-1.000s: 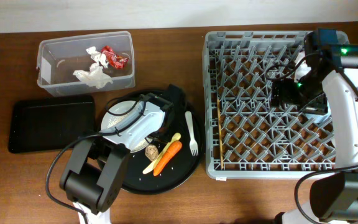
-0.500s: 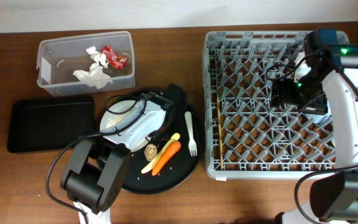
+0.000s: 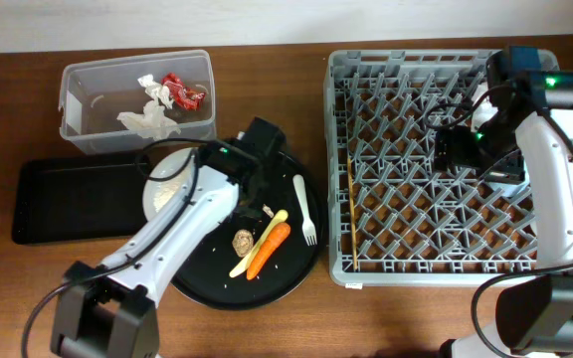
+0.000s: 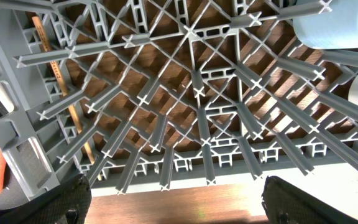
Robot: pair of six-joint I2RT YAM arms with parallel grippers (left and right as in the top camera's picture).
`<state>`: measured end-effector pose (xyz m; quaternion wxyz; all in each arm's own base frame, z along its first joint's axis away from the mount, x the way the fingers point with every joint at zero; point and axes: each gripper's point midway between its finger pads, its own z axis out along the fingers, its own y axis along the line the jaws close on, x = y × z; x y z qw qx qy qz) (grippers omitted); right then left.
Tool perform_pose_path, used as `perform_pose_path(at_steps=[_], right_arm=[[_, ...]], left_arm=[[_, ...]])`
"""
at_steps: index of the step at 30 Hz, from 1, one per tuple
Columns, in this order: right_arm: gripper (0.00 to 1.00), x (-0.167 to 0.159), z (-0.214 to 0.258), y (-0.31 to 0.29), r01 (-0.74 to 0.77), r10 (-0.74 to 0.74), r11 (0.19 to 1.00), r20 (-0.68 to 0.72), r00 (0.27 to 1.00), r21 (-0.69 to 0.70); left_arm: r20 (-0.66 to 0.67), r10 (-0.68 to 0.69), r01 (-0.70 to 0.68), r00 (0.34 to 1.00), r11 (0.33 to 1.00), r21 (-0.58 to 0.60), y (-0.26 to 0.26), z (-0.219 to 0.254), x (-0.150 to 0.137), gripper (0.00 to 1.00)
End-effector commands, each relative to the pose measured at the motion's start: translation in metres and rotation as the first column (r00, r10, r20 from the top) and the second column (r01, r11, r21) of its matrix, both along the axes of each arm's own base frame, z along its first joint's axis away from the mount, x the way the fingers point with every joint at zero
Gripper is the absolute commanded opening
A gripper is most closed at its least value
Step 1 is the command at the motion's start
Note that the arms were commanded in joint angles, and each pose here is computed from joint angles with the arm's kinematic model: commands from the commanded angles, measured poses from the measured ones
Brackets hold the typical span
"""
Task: Sort waste into correct bins and load items into the dishwasher rack
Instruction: 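Tilt the rice plate with the left gripper to pour rice onto the black tray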
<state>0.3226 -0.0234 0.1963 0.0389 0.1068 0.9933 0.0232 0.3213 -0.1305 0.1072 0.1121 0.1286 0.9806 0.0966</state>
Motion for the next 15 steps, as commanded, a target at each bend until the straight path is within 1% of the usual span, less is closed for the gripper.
perform_pose_path(at_steps=[1, 3, 7, 9, 13, 15], right_arm=[[0.92, -0.002, 0.010, 0.000, -0.006, 0.006, 1.000, 0.025, 1.000, -0.001], [0.92, -0.003, 0.010, 0.000, -0.006, 0.006, 1.000, 0.019, 1.000, -0.001], [0.92, -0.006, 0.009, 0.000, -0.006, 0.006, 1.000, 0.008, 1.000, 0.001], [0.92, -0.006, 0.009, 0.000, -0.006, 0.006, 1.000, 0.006, 1.000, 0.001], [0.92, -0.008, 0.009, 0.001, -0.006, 0.006, 1.000, -0.001, 1.000, 0.001], [0.92, -0.008, 0.009, 0.001, -0.005, 0.005, 1.000, -0.002, 1.000, 0.002]], left_arm=[[0.052, 0.068, -0.068, 0.996, 0.998, 0.007, 0.035, 0.020, 0.016, 0.00], [0.049, 0.091, -0.091, 0.995, 0.996, -0.003, 0.051, 0.019, 0.023, 0.00], [0.053, 0.146, -0.140, 0.988, 0.986, -0.094, 0.086, 0.019, 0.042, 0.00], [0.046, 0.164, -0.154, 0.985, 0.974, -0.163, 0.094, 0.018, 0.047, 0.00], [0.075, 0.167, -0.149, 0.983, 0.968, -0.203, 0.107, 0.021, 0.058, 0.00], [0.070, 0.178, -0.152, 0.982, 0.947, -0.282, 0.107, 0.022, 0.061, 0.00]])
